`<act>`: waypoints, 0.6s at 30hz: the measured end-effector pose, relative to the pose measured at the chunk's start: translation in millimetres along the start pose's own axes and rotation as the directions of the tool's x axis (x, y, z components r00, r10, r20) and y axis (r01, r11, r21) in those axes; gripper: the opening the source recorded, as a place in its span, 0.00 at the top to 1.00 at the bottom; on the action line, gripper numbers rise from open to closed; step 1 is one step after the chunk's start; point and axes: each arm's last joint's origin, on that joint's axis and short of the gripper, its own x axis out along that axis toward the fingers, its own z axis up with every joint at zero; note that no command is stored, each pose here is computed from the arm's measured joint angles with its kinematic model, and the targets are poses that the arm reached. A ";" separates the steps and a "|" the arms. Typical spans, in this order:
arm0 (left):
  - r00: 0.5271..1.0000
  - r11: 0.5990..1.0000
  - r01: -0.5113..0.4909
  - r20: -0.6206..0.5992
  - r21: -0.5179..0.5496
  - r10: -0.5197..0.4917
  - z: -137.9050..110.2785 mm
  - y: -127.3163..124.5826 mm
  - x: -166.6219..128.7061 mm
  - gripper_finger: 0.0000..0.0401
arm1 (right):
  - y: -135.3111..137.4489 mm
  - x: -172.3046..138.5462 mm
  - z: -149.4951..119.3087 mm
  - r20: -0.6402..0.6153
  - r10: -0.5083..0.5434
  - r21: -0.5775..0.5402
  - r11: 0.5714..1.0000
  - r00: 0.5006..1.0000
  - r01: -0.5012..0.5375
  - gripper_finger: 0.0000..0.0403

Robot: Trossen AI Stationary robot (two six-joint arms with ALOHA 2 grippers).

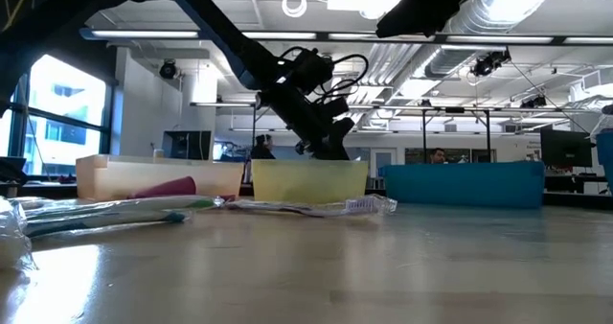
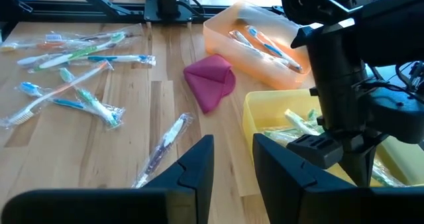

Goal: Pick & Place Toothbrushes
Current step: Adjust the green toothbrush in the yellow bin

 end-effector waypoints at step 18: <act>0.993 0.934 0.116 -0.014 0.339 -0.118 34.7 7.3 -66.8 1.00 | -1.9 0.4 -2.3 -0.024 -0.005 0.006 1.000 1.000 0.005 0.97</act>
